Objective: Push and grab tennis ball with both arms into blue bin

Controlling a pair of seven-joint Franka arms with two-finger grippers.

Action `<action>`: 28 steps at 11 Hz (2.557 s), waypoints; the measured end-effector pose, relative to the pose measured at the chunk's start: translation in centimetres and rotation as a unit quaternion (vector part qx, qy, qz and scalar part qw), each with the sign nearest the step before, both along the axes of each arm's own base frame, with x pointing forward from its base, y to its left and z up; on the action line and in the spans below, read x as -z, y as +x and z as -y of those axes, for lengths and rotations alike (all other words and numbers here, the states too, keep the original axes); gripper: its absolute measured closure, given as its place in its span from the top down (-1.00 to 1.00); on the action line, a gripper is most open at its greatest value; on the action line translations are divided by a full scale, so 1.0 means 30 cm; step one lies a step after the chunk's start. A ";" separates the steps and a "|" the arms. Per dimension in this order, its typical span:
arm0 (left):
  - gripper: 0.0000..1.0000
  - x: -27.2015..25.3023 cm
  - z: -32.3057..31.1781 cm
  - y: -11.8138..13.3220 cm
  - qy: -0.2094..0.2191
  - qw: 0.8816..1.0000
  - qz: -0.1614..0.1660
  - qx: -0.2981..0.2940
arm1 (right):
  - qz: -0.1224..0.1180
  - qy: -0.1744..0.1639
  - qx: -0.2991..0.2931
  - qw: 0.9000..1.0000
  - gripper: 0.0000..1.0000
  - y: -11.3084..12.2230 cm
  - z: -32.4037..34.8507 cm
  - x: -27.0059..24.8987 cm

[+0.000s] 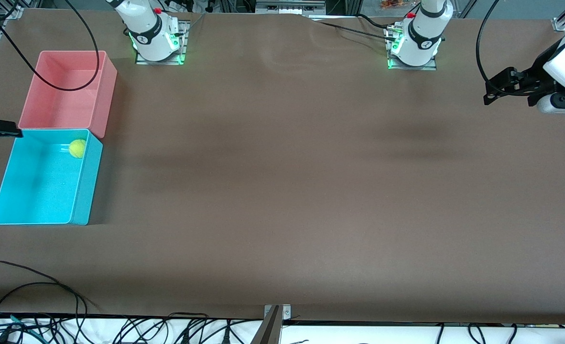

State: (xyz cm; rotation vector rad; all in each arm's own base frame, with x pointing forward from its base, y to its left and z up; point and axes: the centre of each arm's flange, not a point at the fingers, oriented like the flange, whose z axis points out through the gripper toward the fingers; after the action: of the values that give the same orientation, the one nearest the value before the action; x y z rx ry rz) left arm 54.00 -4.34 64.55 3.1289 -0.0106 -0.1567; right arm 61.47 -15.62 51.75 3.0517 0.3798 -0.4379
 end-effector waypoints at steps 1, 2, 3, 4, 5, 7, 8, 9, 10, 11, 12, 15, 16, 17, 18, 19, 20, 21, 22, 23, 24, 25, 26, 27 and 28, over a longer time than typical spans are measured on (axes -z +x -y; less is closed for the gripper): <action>1.00 -0.002 -0.001 0.000 0.000 1.000 0.001 0.000 | 0.007 -0.007 0.031 0.999 1.00 -0.006 0.003 -0.059; 1.00 -0.015 -0.004 0.000 0.000 1.000 0.005 -0.001 | 0.006 -0.006 0.053 0.999 1.00 -0.016 -0.008 -0.097; 1.00 -0.033 -0.010 -0.001 -0.001 1.000 0.011 -0.003 | 0.008 0.002 0.066 0.998 1.00 -0.020 -0.026 -0.119; 1.00 -0.046 -0.013 -0.003 -0.001 1.000 0.015 -0.004 | 0.013 0.008 0.086 0.996 1.00 -0.026 -0.047 -0.140; 1.00 -0.050 -0.008 -0.004 -0.001 1.000 0.016 -0.002 | 0.022 0.009 0.107 0.994 1.00 -0.033 -0.069 -0.171; 1.00 -0.049 0.003 -0.005 -0.001 1.000 0.015 0.001 | 0.063 0.004 0.144 0.988 1.00 -0.066 -0.142 -0.236; 1.00 -0.049 0.003 -0.005 -0.001 1.000 0.014 0.001 | 0.091 -0.002 0.164 0.982 1.00 -0.091 -0.214 -0.245; 1.00 -0.049 0.002 -0.005 -0.001 1.000 0.014 0.001 | 0.113 -0.010 0.185 0.976 1.00 -0.127 -0.307 -0.241; 1.00 -0.049 0.002 -0.006 -0.001 1.000 0.014 0.001 | 0.125 -0.014 0.199 0.972 1.00 -0.168 -0.391 -0.236; 1.00 -0.048 0.003 -0.006 -0.001 1.000 0.014 0.001 | 0.130 -0.014 0.202 0.970 1.00 -0.197 -0.438 -0.237; 1.00 -0.048 0.004 -0.006 -0.001 1.000 0.014 0.001 | 0.136 -0.012 0.202 0.970 1.00 -0.215 -0.448 -0.250; 1.00 -0.049 0.010 -0.006 -0.001 1.000 0.014 0.003 | 0.151 -0.009 0.208 0.966 1.00 -0.240 -0.423 -0.298; 1.00 -0.049 0.010 -0.006 -0.001 1.000 0.014 0.003 | 0.151 -0.009 0.209 0.966 1.00 -0.240 -0.421 -0.298; 1.00 -0.049 0.010 -0.006 -0.001 1.000 0.014 0.003 | 0.148 -0.009 0.210 0.967 1.00 -0.241 -0.421 -0.294; 1.00 -0.049 0.013 -0.007 -0.001 1.000 0.014 0.004 | 0.146 -0.007 0.211 0.967 1.00 -0.242 -0.419 -0.293; 1.00 -0.049 0.022 -0.007 -0.001 1.000 0.014 0.007 | 0.142 -0.002 0.214 0.967 1.00 -0.246 -0.417 -0.300; 1.00 -0.049 0.033 -0.008 -0.001 1.000 0.014 0.009 | 0.139 0.010 0.223 0.965 1.00 -0.251 -0.418 -0.311; 1.00 -0.049 0.037 -0.009 -0.001 1.000 0.014 0.011 | 0.137 0.013 0.227 0.964 1.00 -0.259 -0.418 -0.330; 1.00 -0.049 0.038 -0.009 -0.001 1.000 0.014 0.011 | 0.133 0.012 0.226 0.965 1.00 -0.271 -0.418 -0.352; 1.00 -0.048 0.040 -0.010 -0.001 1.000 0.013 0.011 | 0.128 0.011 0.204 0.970 1.00 -0.281 -0.421 -0.369; 1.00 -0.047 0.041 -0.012 -0.001 1.000 0.010 0.012 | 0.126 0.013 0.184 0.975 1.00 -0.286 -0.424 -0.376; 1.00 -0.046 0.040 -0.014 -0.001 1.000 0.008 0.012 | 0.126 0.014 0.175 0.976 1.00 -0.286 -0.426 -0.379; 1.00 -0.045 0.039 -0.014 -0.001 1.000 0.008 0.011 | 0.127 0.014 0.171 0.977 1.00 -0.286 -0.426 -0.382; 1.00 -0.045 0.039 -0.014 -0.001 1.000 0.007 0.012 | 0.127 0.014 0.167 0.978 1.00 -0.282 -0.427 -0.382; 1.00 -0.045 0.040 -0.014 -0.001 1.000 0.007 0.012 | 0.121 0.013 0.165 0.979 1.00 -0.274 -0.429 -0.382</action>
State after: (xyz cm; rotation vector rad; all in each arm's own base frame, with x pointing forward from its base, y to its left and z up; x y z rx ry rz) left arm 53.57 -5.53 65.89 3.1296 -0.0473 -0.1351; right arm 53.26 -2.74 63.20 3.1454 -0.1353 -0.0647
